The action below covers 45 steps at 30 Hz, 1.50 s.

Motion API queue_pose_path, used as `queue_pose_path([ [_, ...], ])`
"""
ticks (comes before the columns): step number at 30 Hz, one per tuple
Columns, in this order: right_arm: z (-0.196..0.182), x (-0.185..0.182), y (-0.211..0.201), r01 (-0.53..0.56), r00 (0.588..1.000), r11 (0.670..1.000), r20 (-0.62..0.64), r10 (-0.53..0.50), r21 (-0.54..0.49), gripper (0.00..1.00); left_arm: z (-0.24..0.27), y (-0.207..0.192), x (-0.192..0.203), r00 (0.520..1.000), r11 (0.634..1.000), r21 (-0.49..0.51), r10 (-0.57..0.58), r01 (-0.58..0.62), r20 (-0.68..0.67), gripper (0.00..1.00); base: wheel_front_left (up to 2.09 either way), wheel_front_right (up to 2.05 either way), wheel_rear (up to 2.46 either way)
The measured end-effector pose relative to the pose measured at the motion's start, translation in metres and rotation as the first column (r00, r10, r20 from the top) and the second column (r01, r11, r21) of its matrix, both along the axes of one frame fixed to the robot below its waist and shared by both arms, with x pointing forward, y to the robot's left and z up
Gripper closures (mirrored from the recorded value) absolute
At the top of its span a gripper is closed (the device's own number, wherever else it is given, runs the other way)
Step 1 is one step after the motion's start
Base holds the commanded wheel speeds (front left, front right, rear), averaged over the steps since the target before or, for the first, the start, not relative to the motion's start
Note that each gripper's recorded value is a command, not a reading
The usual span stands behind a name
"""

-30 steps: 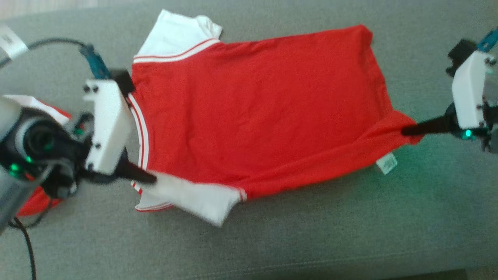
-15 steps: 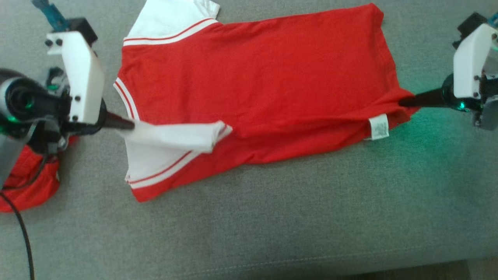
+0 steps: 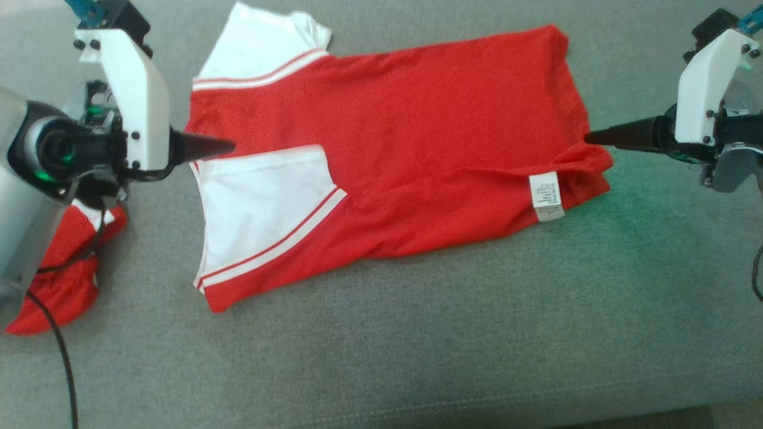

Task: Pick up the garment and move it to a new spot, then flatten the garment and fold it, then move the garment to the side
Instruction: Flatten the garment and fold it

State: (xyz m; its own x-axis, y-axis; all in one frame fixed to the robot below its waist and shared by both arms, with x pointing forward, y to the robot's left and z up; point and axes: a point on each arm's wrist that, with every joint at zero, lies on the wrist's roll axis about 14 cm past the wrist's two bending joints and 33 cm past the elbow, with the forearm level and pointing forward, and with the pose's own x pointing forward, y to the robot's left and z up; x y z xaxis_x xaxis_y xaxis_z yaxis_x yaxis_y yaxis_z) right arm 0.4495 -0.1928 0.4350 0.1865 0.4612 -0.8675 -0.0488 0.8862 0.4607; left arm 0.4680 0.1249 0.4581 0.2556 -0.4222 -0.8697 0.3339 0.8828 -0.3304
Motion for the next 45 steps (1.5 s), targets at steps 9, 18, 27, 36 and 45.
queue_pose_path([
  [9, 0.075, 0.017, 0.027, 0.042, 0.854, 0.988, 0.508, -0.112, 0.146, 0.0, 0.105, -0.017, 0.039, 0.764, 0.995, -0.097, 0.043, 0.025, 0.644, 0.0, 0.0, 0.0, 0.0],
  [18, 0.162, -0.004, 0.01, 0.136, 0.274, 0.964, 0.926, -0.259, 0.23, 0.0, 0.156, -0.001, -0.006, 0.328, 0.977, -0.193, 0.214, -0.093, 0.92, 0.0, 0.0, 0.0, 0.0],
  [27, 0.092, -0.062, 0.004, 0.274, 0.211, 0.929, 0.926, -0.312, 0.251, 0.0, 0.132, 0.027, -0.069, 0.149, 0.901, -0.36, 0.401, -0.241, 0.904, 0.0, 0.0, 0.0, 0.0],
  [36, 0.025, -0.067, -0.005, 0.352, 0.341, 0.932, 0.916, -0.212, 0.085, 0.0, 0.041, 0.026, -0.096, 0.352, 0.902, -0.257, 0.379, -0.346, 0.856, 0.0, 0.0, 0.0, 0.0],
  [45, -0.007, -0.02, 0.013, 0.231, 0.502, 0.964, 0.865, -0.001, -0.133, 0.0, -0.044, 0.007, -0.1, 0.679, 0.927, -0.096, 0.334, -0.364, 0.653, 0.0, 0.0, 0.0, 0.0],
])
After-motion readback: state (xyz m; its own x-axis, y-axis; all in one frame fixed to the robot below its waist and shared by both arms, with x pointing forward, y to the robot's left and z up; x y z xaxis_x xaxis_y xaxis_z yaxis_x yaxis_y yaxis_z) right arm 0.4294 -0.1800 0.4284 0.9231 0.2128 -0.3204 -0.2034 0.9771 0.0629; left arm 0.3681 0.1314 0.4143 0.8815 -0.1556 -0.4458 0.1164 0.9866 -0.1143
